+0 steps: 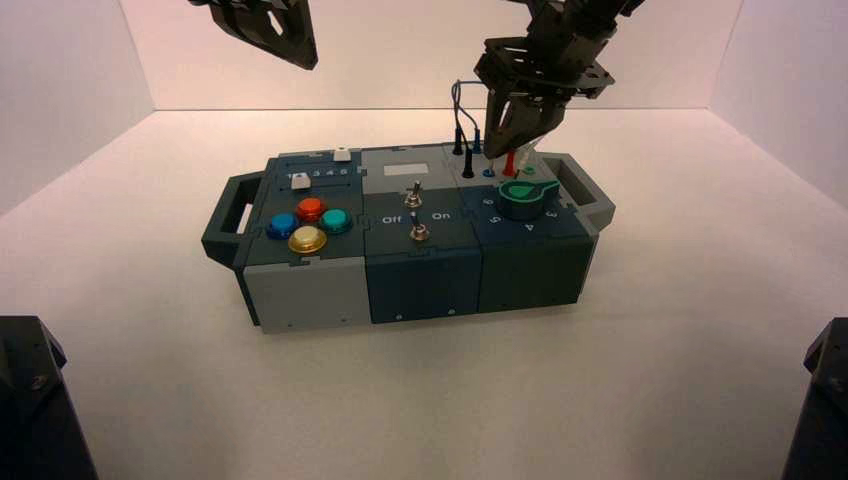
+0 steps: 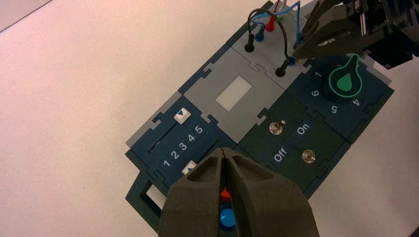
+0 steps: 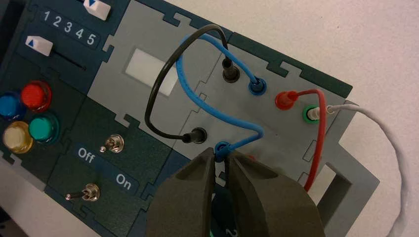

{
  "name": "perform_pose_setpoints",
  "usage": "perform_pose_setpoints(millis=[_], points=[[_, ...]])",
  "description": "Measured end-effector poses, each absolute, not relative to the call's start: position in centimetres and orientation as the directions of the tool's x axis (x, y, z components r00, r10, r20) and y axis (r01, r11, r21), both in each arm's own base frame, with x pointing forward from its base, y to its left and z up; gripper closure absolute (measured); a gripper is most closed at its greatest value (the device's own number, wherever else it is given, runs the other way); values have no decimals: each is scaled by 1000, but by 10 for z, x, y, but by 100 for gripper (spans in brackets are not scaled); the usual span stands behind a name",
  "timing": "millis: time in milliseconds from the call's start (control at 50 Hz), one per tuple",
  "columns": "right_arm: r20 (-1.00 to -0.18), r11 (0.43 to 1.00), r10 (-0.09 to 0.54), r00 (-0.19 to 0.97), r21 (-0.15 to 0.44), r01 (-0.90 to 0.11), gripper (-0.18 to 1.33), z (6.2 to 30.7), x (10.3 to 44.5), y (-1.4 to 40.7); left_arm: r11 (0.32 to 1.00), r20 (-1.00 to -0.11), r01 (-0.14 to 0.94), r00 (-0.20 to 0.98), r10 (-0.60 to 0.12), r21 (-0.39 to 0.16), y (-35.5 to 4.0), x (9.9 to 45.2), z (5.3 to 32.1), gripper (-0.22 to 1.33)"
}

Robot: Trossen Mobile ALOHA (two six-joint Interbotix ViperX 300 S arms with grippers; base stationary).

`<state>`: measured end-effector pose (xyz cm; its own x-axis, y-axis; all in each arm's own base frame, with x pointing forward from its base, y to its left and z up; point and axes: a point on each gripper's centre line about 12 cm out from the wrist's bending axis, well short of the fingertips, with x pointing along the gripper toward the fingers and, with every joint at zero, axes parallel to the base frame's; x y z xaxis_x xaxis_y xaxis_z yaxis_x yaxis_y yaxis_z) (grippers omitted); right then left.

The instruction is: Insert the blue wire.

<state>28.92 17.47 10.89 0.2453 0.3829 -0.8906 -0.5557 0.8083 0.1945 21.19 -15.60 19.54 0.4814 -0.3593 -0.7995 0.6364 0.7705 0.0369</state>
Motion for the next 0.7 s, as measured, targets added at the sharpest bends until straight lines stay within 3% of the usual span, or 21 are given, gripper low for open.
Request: perform_pose_setpoints(millis=[700], points=[[-894, 808, 379, 240, 193, -556, 106, 106, 290, 176, 769, -803, 638, 477, -357, 37, -155, 211, 193, 127]])
